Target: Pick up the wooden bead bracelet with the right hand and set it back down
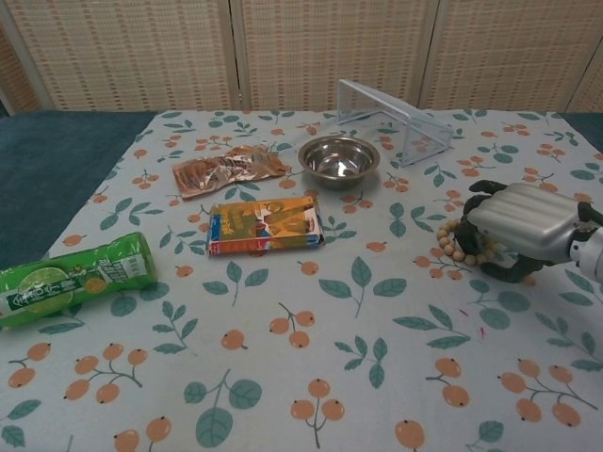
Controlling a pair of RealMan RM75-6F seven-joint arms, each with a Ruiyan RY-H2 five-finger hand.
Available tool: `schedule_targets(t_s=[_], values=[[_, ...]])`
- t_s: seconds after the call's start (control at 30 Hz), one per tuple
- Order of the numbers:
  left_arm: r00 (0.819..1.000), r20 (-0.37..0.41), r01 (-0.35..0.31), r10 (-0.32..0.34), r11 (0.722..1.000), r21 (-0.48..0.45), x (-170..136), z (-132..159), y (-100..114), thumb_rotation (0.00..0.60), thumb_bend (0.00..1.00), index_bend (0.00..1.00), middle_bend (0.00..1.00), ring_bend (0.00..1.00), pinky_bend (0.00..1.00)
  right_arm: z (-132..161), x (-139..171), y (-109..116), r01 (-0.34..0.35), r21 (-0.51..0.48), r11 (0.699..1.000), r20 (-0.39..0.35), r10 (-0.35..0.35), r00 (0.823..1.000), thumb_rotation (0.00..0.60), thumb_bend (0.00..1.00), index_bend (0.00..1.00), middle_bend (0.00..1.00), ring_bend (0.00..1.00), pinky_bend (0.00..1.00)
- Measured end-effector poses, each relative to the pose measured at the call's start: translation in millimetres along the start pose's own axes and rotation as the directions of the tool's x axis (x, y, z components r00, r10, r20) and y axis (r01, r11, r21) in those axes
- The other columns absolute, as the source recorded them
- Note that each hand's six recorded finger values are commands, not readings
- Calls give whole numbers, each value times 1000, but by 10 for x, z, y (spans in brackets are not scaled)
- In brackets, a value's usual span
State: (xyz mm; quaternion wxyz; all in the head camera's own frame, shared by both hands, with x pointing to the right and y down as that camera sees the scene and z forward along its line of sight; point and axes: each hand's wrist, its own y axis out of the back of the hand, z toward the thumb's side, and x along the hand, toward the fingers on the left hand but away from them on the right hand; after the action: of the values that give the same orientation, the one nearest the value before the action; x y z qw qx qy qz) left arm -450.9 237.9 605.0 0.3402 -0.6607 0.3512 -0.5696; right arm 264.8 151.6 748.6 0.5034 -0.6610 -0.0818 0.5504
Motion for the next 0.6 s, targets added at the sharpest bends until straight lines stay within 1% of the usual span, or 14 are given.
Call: schedule_targets(t_s=[0.07, 0.23, 0.37, 0.43, 0.47, 0.53, 0.57, 0.6], values=[[1000, 0, 1, -1, 1000, 0, 0, 2, -2, 600, 432, 0, 0, 0, 91, -3, 2, 36, 12, -20, 1000, -4, -12, 1000, 600, 718, 825, 643, 270, 0], [1000, 2, 0, 0, 1000, -1, 0, 6, 0, 600, 432, 0, 0, 0, 91, -42, 17, 96, 24, -60, 998, -16, -25, 1000, 600, 721, 861, 674, 311, 0], [1000, 2, 1, -1, 1000, 0, 0, 7, -3, 600, 433, 0, 0, 0, 91, -55, 25, 98, 13, -105, 994, -19, -15, 1000, 600, 720, 870, 681, 313, 0], [1000, 3, 1, -1, 1000, 1, 0, 10, -6, 600, 432, 0, 0, 0, 91, -49, 25, 93, 0, -154, 988, -19, -3, 1000, 600, 721, 870, 681, 313, 0], [1000, 3, 1, -1, 1000, 1, 0, 12, -6, 600, 432, 0, 0, 0, 91, -43, 25, 91, -8, -184, 983, -19, 5, 1000, 600, 721, 869, 681, 313, 0], [1000, 3, 1, -1, 1000, 1, 1, 13, -6, 600, 432, 0, 0, 0, 91, -25, 24, 89, -33, -278, 960, -21, 29, 999, 600, 721, 869, 681, 313, 0], [1000, 3, 1, -1, 1000, 1, 1, 13, -6, 600, 432, 0, 0, 0, 91, -16, 24, 90, -45, -327, 944, -22, 41, 999, 600, 721, 869, 680, 313, 0], [1000, 2, 0, 0, 1000, 1, 1, 12, -5, 600, 432, 0, 0, 0, 91, -5, 23, 95, -62, -399, 915, -24, 57, 998, 600, 720, 869, 680, 313, 0]])
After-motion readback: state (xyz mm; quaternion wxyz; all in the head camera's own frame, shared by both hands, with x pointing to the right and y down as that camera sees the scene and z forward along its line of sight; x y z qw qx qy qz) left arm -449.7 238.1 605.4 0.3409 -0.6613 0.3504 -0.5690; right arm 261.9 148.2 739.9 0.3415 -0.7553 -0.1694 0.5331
